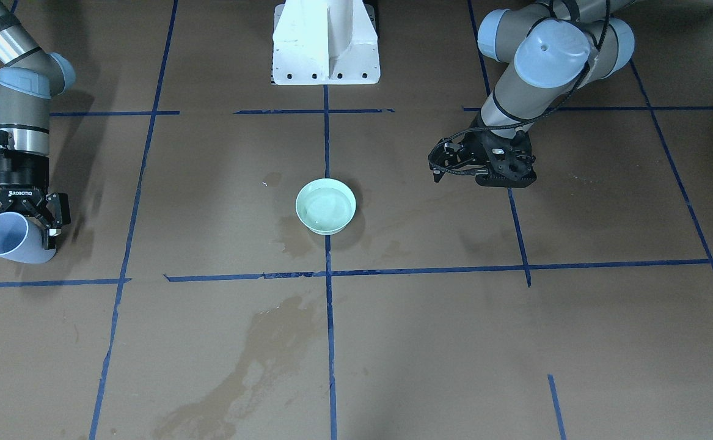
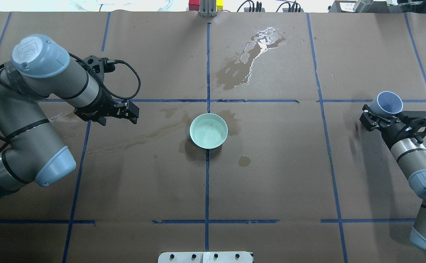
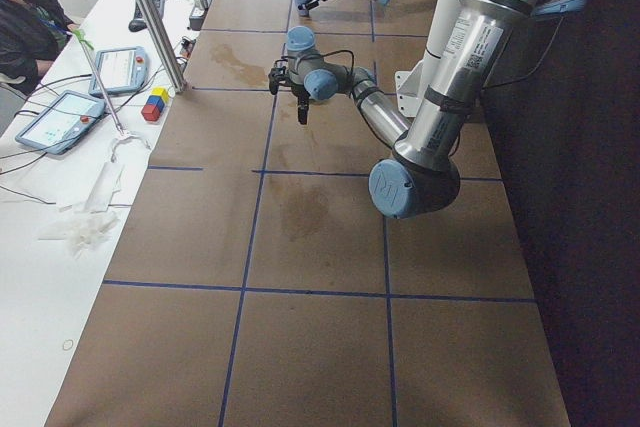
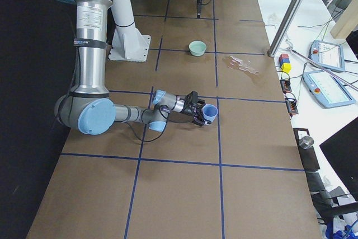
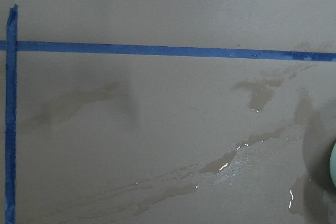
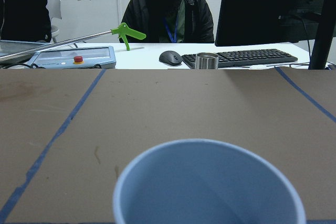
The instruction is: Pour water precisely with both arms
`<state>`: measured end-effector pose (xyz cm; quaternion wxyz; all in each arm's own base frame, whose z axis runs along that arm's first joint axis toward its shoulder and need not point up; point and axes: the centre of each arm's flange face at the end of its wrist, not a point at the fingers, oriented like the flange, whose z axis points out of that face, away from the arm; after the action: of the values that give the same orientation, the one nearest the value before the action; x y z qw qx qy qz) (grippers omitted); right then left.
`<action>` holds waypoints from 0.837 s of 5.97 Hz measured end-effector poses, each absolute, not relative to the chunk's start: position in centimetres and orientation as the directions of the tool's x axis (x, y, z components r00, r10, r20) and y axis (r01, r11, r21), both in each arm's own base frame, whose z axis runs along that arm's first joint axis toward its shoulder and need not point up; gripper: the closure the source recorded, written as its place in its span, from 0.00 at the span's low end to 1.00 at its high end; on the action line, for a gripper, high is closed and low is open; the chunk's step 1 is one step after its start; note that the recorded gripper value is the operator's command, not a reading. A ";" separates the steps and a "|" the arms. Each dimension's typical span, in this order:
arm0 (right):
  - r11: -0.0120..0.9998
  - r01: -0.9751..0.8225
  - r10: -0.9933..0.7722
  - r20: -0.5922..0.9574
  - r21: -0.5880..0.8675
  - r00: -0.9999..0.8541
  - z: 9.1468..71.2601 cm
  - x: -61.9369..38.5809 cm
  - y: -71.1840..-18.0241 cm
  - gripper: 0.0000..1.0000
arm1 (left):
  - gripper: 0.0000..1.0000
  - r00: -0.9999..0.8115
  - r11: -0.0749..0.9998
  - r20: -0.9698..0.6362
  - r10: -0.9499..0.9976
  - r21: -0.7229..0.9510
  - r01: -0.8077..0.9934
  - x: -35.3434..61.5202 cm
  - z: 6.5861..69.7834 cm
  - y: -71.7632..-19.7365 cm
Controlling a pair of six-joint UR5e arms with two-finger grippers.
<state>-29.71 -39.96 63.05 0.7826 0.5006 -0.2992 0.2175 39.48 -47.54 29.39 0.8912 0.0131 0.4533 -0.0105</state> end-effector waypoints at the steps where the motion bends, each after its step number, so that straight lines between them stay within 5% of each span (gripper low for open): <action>1: 0.398 -0.648 0.035 0.695 0.650 0.718 63.1 -29.6 -39.6 0.00 | 0.00 0.588 0.999 -0.809 -0.006 0.014 0.030 39.5 29.4 -47.5; 5: 0.371 -0.658 -0.032 0.717 0.655 0.696 64.0 -31.3 -34.4 0.00 | 0.00 0.588 0.999 -0.809 -0.007 0.014 0.031 39.4 29.4 -47.5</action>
<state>-31.30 -34.42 63.97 0.7590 0.5214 -0.3310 0.2061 39.44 -47.54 29.36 0.8911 0.0134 0.4536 -0.0106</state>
